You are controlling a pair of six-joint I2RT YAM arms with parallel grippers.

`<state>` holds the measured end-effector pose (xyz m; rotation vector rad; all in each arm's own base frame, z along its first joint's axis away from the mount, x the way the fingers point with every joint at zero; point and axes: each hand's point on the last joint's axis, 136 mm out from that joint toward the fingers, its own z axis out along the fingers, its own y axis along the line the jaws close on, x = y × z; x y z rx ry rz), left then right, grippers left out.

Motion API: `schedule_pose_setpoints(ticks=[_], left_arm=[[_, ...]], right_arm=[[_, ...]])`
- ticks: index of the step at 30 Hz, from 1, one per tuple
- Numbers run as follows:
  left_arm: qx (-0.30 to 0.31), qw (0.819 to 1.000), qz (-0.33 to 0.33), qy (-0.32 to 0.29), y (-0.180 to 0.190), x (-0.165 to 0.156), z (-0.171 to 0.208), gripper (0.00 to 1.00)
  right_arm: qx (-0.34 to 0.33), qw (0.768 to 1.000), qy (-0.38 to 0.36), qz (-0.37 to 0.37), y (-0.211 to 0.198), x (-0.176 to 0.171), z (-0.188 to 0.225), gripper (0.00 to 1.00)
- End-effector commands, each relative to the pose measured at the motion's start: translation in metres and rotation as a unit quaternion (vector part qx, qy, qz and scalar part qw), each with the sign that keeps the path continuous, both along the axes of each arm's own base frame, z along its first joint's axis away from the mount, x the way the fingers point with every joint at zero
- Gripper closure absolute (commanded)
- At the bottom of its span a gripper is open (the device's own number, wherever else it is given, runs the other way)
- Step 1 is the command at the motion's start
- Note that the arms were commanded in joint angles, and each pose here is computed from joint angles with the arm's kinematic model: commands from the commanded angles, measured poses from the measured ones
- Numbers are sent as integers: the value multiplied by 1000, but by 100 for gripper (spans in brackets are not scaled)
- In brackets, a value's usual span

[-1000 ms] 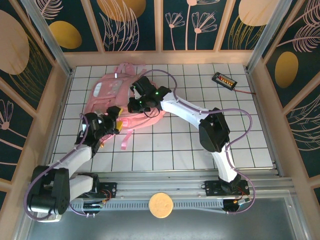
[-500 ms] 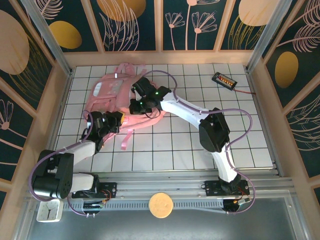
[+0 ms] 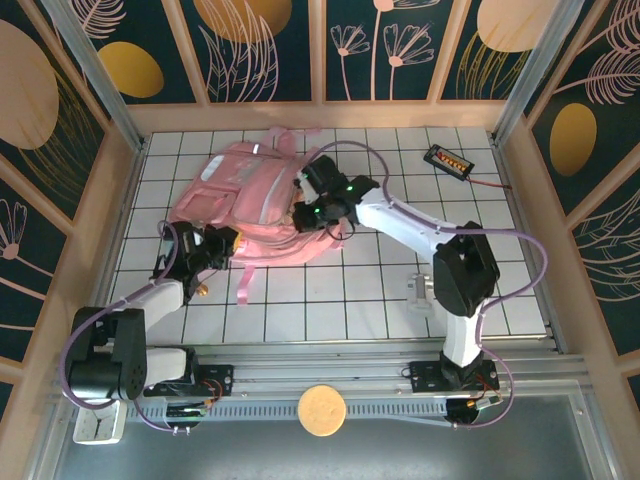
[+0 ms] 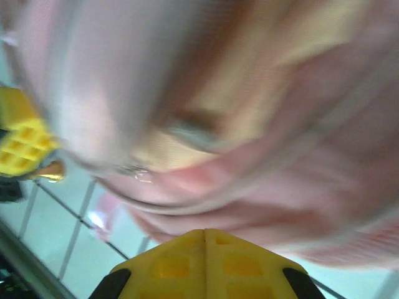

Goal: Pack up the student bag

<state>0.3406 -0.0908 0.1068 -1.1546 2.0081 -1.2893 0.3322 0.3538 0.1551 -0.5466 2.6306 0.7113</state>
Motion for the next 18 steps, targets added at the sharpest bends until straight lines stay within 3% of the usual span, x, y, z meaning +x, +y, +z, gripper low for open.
schedule_pose_setpoints(ticks=[1,6,8,9,11,13,15,18], left_arm=[[70,995,67,-24,46,15,10,100],[68,996,50,-25,53,12,7,100],[61,997,35,-35,48,14,13,100],[57,997,30,-38,46,15,14,100],[47,998,26,-43,44,16,18,100],[45,998,22,-45,43,16,19,100],[42,998,18,-46,41,14,20,100],[33,998,13,-46,38,15,20,100]], right_arm=[[-59,998,-2,-9,-56,22,-2,100],[-26,999,-25,15,-59,45,9,100],[30,998,-16,61,-34,33,21,100],[50,995,-23,86,-19,23,26,94],[83,983,-66,146,16,-3,40,42],[102,968,-116,198,44,-26,50,14],[126,957,-130,226,60,-34,50,4],[149,951,-112,245,73,-34,38,1]])
